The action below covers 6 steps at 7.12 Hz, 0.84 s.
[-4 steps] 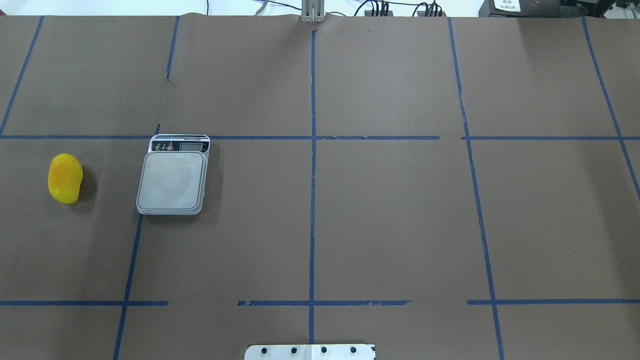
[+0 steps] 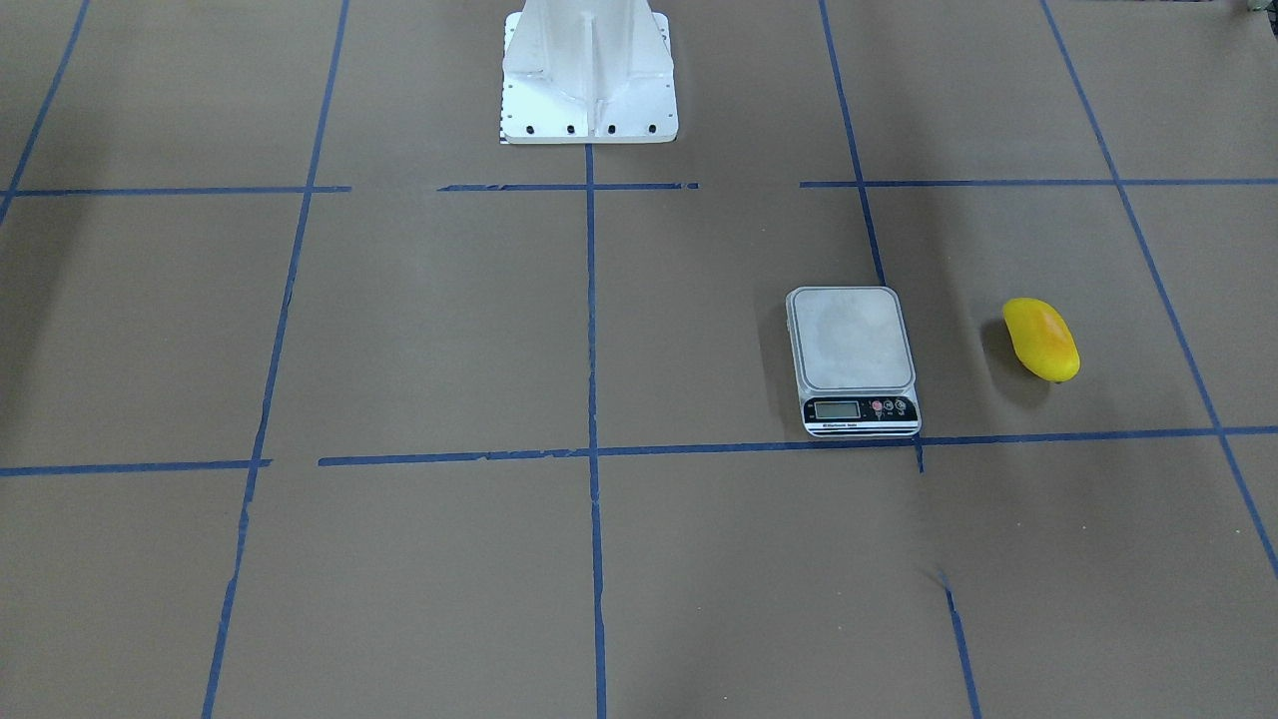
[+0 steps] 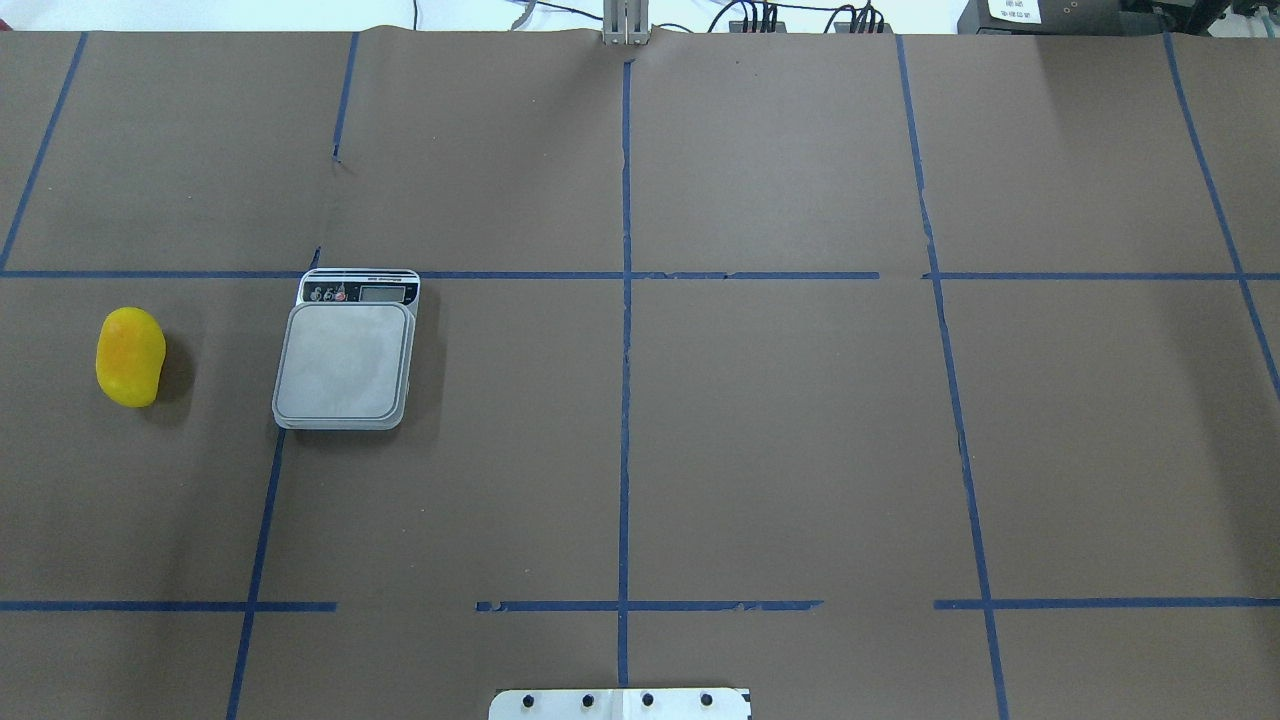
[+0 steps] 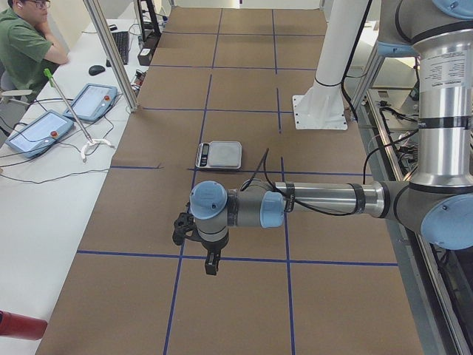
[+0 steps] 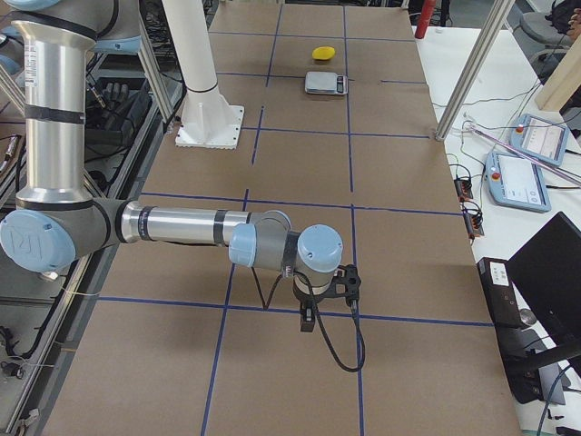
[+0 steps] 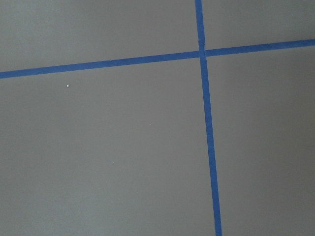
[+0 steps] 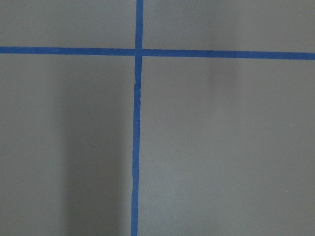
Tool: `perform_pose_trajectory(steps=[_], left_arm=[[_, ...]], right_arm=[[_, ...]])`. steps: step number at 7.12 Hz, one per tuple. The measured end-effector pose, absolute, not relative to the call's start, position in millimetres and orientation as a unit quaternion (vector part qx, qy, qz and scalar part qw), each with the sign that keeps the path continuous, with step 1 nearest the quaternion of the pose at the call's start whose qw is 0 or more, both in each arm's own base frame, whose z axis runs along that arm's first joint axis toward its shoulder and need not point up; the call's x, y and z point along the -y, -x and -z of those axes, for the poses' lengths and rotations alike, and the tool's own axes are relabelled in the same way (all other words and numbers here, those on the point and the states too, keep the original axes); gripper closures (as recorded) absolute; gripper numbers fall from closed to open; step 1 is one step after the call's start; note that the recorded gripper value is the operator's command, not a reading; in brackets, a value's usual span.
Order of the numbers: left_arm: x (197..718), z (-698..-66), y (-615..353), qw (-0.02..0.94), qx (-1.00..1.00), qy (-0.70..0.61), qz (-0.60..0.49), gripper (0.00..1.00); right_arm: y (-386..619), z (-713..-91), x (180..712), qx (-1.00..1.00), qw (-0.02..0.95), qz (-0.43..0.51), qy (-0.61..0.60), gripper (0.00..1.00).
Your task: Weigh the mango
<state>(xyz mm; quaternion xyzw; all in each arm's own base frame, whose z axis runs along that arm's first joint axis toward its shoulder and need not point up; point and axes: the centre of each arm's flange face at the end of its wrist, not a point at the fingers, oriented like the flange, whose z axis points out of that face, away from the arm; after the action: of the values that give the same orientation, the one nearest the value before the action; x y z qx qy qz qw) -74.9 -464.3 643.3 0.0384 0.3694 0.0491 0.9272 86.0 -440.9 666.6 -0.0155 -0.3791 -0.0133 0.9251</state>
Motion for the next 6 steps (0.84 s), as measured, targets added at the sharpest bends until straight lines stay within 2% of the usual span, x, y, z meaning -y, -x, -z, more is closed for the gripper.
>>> perform_pose_trajectory(steps=[2, 6], left_arm=[[487.0, -608.5, 56.6, 0.927, -0.373, -0.048, -0.016, 0.0], [492.8, -555.1, -107.5, 0.906, -0.419, -0.042, 0.049, 0.0]], right_arm=[[-86.0, -666.4, 441.1, 0.379, 0.925, 0.013, 0.015, 0.0], [-86.1, -666.4, 441.1, 0.379, 0.925, 0.013, 0.015, 0.0]])
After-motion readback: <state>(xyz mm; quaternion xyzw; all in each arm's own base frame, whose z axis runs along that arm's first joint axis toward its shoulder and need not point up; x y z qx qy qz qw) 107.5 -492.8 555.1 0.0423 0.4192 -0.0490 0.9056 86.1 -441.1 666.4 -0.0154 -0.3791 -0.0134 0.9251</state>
